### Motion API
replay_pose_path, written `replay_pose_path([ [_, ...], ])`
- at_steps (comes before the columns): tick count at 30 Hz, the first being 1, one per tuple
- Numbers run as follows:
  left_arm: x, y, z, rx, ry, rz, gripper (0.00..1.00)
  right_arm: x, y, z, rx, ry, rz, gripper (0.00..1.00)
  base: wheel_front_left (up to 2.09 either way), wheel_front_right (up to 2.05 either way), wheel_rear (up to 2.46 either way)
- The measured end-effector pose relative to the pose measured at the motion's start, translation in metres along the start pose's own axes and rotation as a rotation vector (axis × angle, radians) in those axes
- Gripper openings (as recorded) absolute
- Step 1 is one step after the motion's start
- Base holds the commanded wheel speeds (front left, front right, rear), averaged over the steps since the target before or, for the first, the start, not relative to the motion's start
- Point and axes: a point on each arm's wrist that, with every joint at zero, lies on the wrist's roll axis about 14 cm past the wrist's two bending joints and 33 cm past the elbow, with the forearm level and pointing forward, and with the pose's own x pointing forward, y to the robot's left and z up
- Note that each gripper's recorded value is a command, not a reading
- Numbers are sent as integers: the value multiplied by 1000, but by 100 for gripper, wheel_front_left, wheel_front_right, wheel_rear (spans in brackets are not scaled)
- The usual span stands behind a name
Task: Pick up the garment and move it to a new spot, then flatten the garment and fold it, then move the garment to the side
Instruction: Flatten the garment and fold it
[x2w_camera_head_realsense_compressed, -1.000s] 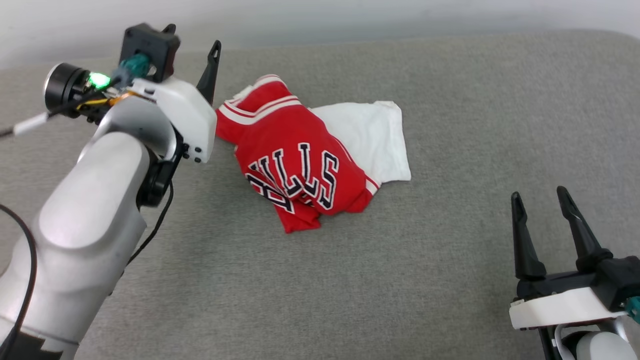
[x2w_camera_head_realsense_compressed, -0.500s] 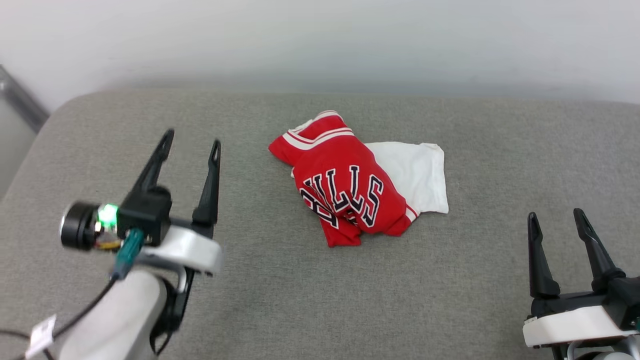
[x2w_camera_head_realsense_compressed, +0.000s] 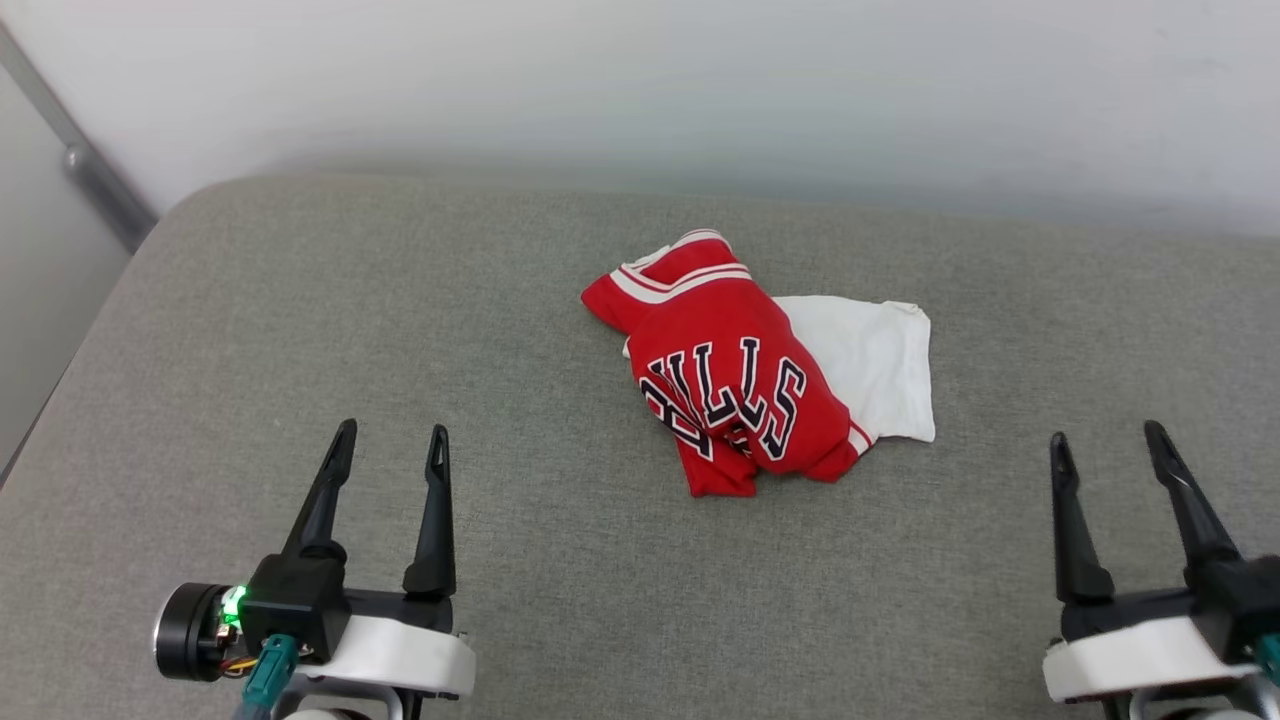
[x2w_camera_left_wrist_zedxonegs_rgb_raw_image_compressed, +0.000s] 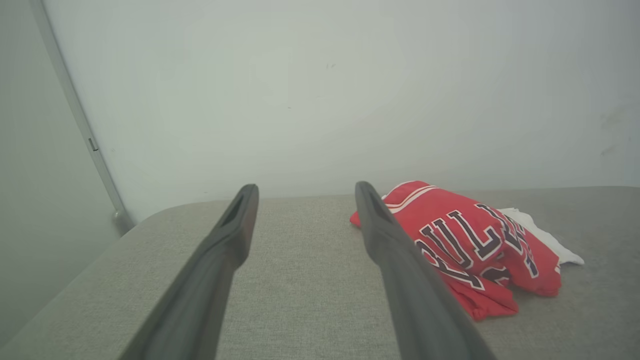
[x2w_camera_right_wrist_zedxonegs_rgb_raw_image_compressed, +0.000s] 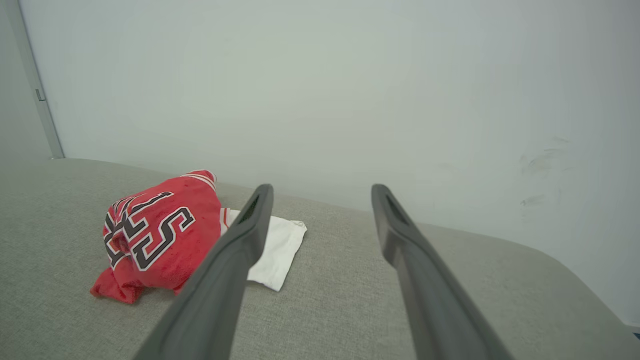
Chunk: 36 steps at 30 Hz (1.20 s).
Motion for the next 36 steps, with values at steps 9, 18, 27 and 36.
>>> replay_pose_path([
  [9,8,0,-18,-8,38,10,100,48,18,-44,-79,351,195,100,0,0,0],
  [18,14,3,-42,12,97,25,100,83,29,-95,-185,887,394,100,0,0,0],
  [27,17,14,-55,13,133,79,100,93,50,-148,-224,1207,493,100,0,0,0],
  [36,4,36,-66,25,180,164,100,94,72,-188,-209,1306,551,45,0,0,0],
])
